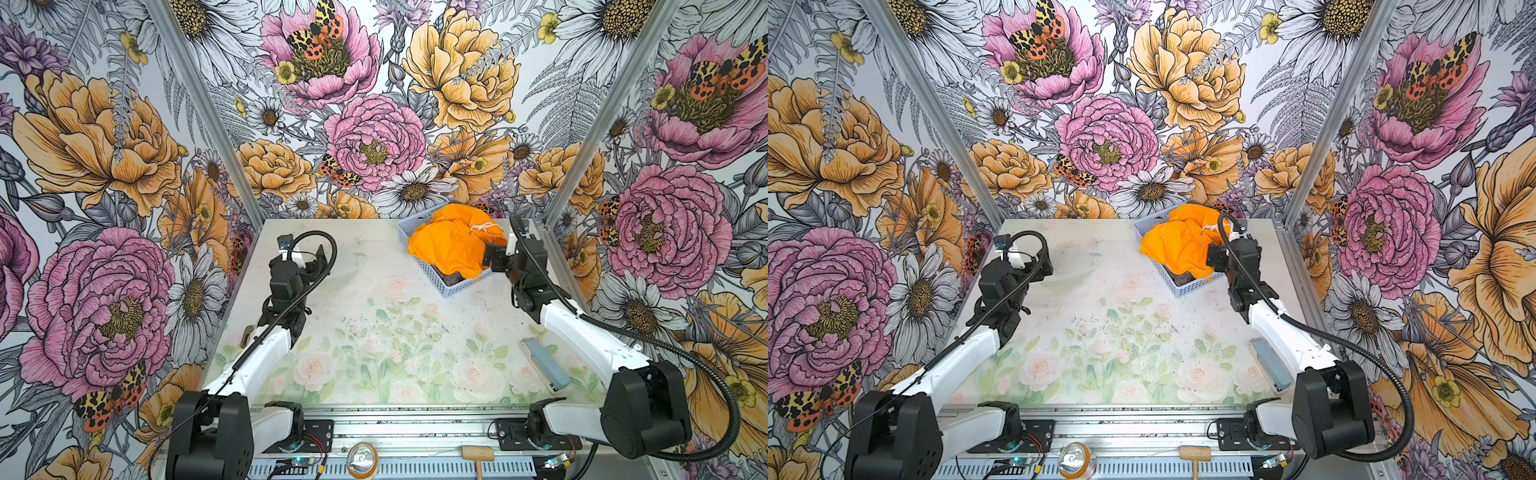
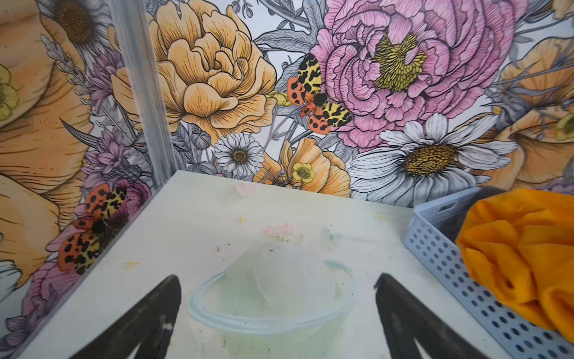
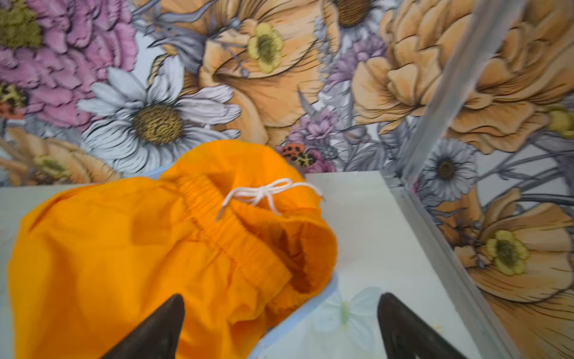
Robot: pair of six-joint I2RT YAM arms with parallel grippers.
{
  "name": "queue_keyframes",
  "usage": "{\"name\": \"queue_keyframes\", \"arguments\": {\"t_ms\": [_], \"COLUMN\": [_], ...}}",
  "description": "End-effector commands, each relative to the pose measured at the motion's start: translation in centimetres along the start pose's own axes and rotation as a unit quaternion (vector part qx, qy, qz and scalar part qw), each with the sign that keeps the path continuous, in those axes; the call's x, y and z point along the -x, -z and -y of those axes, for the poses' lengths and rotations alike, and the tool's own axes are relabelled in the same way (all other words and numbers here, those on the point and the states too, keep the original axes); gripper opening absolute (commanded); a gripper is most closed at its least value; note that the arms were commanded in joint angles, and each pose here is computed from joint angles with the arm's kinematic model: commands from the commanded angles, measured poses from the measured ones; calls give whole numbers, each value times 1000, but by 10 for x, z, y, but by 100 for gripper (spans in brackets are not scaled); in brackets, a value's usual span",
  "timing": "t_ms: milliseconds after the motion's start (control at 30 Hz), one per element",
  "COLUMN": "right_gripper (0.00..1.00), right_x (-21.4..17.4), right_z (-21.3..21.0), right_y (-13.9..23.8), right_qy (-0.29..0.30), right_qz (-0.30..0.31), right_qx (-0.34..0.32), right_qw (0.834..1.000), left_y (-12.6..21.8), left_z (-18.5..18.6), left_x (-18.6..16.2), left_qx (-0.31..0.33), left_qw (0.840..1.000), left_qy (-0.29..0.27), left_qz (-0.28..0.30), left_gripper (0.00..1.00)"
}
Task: Fold and stack the mixed laundry pile
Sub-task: 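Reach the right gripper into the basket toward the orange shorts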
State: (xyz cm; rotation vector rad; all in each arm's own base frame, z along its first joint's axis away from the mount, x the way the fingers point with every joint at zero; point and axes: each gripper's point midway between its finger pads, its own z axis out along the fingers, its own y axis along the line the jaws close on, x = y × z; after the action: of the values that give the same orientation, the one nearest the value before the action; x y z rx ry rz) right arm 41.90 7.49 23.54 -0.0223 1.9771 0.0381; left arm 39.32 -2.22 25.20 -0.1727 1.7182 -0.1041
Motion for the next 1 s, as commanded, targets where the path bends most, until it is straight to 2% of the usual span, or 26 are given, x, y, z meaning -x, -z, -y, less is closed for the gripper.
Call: {"name": "queue_keyframes", "arguments": {"t_ms": [0,133,267,567,967], "right_gripper": [95,85,76,66,52], "right_x": [-53,-69,-81,-101,-127], "right_z": [-54,-111,-141,-149,-147], "right_y": [7,9,-1,-43,-66], "right_qy": [21,30,33,61,60], "right_qz": [-137,-191,-222,-269,-303], "right_qx": [83,156,185,155,130], "right_qw": [987,969,957,948,942], "left_y": [17,29,33,36,42], "left_z": [27,41,41,37,27], "left_x": [-54,-69,-74,-75,-82], "left_qx": [-63,-86,-86,-78,-62], "left_qw": [991,985,984,984,985], "left_qy": [55,68,73,68,69], "left_qz": [-107,-131,-138,-142,-143], "left_gripper": [99,99,99,99,99]}}
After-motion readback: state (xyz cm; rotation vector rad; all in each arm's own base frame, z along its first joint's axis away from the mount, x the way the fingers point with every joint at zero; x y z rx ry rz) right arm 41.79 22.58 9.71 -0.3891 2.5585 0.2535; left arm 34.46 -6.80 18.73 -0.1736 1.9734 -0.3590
